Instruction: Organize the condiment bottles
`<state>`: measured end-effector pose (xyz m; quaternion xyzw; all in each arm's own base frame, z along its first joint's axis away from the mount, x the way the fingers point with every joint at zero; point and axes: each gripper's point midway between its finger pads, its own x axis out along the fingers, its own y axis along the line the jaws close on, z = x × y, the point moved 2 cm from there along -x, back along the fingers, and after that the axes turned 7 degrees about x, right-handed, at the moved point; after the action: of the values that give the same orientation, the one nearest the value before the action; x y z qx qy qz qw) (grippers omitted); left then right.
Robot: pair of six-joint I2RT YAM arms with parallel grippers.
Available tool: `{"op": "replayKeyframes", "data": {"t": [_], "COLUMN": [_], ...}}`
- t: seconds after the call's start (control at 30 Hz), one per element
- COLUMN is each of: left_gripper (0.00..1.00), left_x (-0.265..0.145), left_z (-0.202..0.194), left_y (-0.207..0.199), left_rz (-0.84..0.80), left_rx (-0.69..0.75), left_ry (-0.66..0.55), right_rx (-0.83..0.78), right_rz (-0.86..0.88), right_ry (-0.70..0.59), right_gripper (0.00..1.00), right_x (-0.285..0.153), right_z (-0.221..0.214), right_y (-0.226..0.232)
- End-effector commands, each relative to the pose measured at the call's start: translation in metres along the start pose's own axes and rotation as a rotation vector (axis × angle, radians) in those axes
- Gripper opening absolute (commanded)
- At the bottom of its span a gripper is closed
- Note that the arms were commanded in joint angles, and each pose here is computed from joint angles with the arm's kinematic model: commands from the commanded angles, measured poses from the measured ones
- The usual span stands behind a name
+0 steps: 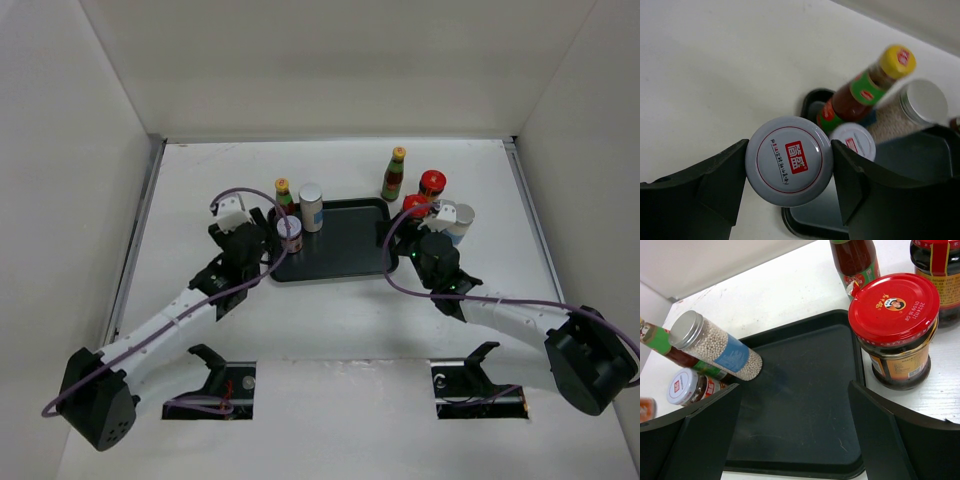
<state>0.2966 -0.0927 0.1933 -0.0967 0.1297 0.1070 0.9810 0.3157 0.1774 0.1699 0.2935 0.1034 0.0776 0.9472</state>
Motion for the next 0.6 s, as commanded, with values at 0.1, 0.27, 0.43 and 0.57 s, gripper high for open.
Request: {"op": "replayKeyframes", "data": {"t": [0.1, 0.27, 0.43, 0.57], "left_gripper": [0.35, 0.35, 0.36, 0.36], "left_x": [-0.018, -0.015, -0.009, -0.007], "left_z": [-0.009, -0.025, -0.041, -0.049], "left_y": [-0.045, -0.071, -0.087, -0.092], "left_rz": [-0.116, -0.158, -0.182, -0.194], "left_rx": [-0.04, -0.022, -0.006, -0.005], "left_ry": [0.025, 0.045, 0.057, 0.052], "right_rx": [0.036, 0.038, 0.039, 0.037], "right_rz": [0.056, 0.061, 0.063, 0.062], "right_ry": [-0.069, -0.074, -0.077, -0.071], "right_gripper": [0.94, 0.94, 0.94, 0.94], "right_x": [0.001, 0.0, -0.001, 0.0], "right_z": [0.024, 0.026, 0.027, 0.025], "right_y": [0.021, 0.022, 0.022, 0.022]}}
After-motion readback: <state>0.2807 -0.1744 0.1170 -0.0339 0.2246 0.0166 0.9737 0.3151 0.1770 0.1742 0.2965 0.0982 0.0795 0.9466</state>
